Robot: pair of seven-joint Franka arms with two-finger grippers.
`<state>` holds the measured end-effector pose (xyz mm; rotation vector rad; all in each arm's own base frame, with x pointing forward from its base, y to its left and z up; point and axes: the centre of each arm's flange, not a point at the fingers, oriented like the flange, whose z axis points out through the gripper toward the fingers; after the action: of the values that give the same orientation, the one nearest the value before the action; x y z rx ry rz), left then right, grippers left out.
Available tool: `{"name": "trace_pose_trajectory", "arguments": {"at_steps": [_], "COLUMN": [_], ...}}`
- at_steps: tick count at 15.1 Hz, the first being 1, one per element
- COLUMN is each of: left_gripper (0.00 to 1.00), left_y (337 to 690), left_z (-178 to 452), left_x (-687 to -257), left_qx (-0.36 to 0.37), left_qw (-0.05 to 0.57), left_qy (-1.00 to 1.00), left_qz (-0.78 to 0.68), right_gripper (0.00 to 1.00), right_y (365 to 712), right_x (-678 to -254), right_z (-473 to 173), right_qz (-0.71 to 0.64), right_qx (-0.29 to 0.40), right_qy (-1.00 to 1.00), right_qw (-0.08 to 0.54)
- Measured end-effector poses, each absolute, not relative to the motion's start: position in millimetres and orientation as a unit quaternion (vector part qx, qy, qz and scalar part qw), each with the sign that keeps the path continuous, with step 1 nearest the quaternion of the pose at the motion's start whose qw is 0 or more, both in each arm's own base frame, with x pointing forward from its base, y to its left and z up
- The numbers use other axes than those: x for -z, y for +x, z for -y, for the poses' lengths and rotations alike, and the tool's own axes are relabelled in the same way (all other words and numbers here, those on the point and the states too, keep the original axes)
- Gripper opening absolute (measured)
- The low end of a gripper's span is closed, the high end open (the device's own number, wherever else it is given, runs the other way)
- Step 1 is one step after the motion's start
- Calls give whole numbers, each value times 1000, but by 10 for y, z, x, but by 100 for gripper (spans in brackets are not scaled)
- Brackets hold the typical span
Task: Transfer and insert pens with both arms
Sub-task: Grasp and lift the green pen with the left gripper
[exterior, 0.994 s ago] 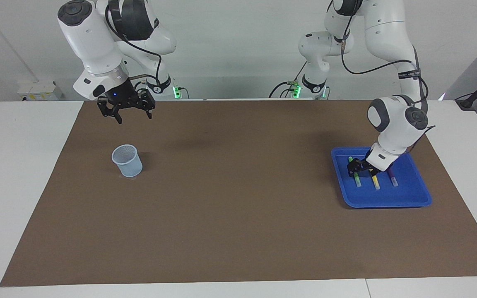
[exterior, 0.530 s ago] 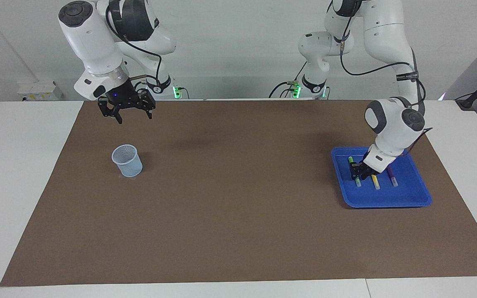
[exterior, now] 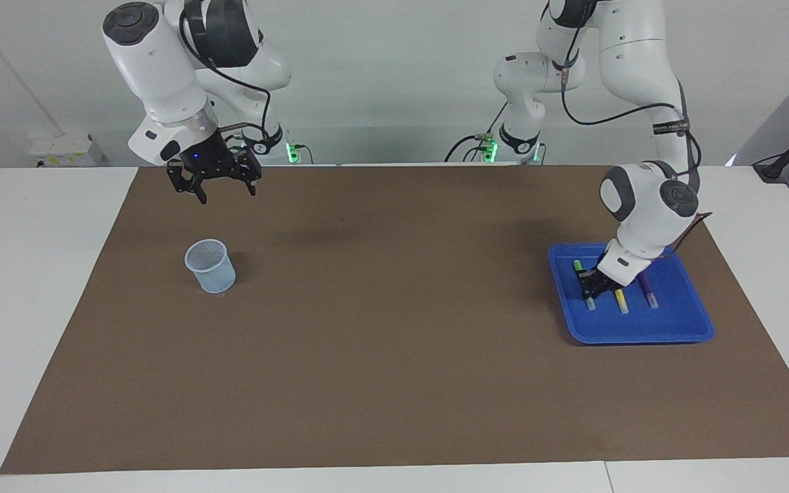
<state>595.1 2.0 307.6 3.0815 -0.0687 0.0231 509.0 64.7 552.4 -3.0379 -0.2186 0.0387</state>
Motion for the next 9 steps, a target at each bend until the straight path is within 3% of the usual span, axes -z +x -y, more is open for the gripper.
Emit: {"name": "trace_pose_trajectory", "arguments": {"at_steps": [4,9], "left_gripper": [16,16], "left_y": [6055,6251], "left_z": [-21,77], "left_x": [-3296,-4122], "left_qx": [5,49], "left_qw": [33,48], "left_qy": [999,995], "left_qz": [17,-71], "right_gripper": [100,100], "right_y": [5085,5080], "right_x": [-5518,-5529], "right_z": [-677,-731], "right_qz": [68,62], "right_qx": [-14,-13], "right_qy": [-995,-994], "right_qw": [65,94]}}
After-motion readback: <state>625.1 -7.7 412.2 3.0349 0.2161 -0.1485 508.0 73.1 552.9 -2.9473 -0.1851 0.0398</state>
